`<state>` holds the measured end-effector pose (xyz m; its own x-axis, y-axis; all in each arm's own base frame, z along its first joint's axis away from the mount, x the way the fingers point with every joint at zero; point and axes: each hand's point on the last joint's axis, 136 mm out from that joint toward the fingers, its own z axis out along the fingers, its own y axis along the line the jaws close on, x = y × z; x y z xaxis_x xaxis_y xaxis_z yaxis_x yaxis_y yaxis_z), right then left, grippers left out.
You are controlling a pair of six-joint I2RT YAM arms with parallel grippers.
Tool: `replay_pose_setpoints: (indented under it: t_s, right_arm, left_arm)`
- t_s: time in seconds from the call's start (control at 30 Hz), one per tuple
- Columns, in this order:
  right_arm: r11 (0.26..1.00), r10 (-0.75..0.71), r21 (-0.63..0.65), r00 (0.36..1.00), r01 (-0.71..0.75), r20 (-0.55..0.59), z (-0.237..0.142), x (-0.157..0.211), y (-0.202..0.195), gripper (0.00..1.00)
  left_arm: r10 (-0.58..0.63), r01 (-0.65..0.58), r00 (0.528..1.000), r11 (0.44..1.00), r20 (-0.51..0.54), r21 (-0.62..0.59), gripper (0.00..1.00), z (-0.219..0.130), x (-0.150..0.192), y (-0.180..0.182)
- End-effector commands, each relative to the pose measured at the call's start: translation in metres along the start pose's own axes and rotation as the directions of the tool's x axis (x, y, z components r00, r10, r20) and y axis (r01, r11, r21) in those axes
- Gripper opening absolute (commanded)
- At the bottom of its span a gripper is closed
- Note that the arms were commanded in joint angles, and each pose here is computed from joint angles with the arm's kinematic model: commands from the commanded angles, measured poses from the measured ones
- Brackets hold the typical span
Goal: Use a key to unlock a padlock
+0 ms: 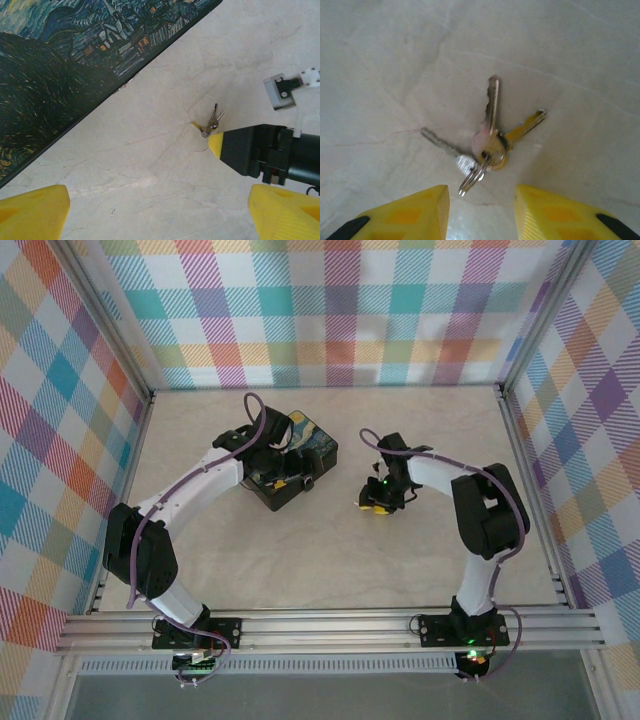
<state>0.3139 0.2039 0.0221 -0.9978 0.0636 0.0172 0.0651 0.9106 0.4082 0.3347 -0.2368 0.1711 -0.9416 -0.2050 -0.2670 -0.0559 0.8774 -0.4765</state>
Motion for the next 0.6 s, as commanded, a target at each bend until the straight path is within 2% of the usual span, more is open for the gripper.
replay_pose_setpoints:
  t_s: [0.0,0.17,0.37,0.57]
  right_arm:
    - [0.999,0.034,0.031,0.999,-0.034,-0.001,0.006,-0.007,-0.001,0.37]
    - [0.997,0.057,0.051,0.998,-0.057,0.002,0.018,-0.009,-0.008,0.32]
    - [0.998,0.060,0.011,0.996,-0.061,0.065,0.014,-0.026,0.003,0.31]
    - [0.999,0.033,0.010,0.996,-0.034,0.081,0.012,-0.038,0.010,0.20]
  left_arm:
    - [0.026,-0.026,1.000,1.000,0.009,-0.009,0.92,-0.009,-0.001,-0.002]
    - [0.028,-0.028,1.000,0.999,0.010,-0.016,0.92,-0.010,0.002,0.001]
    - [0.032,-0.032,0.999,0.999,0.003,-0.014,0.92,-0.008,0.002,0.000]
    - [0.041,-0.041,0.999,0.999,0.001,-0.015,0.92,-0.007,0.001,0.000]
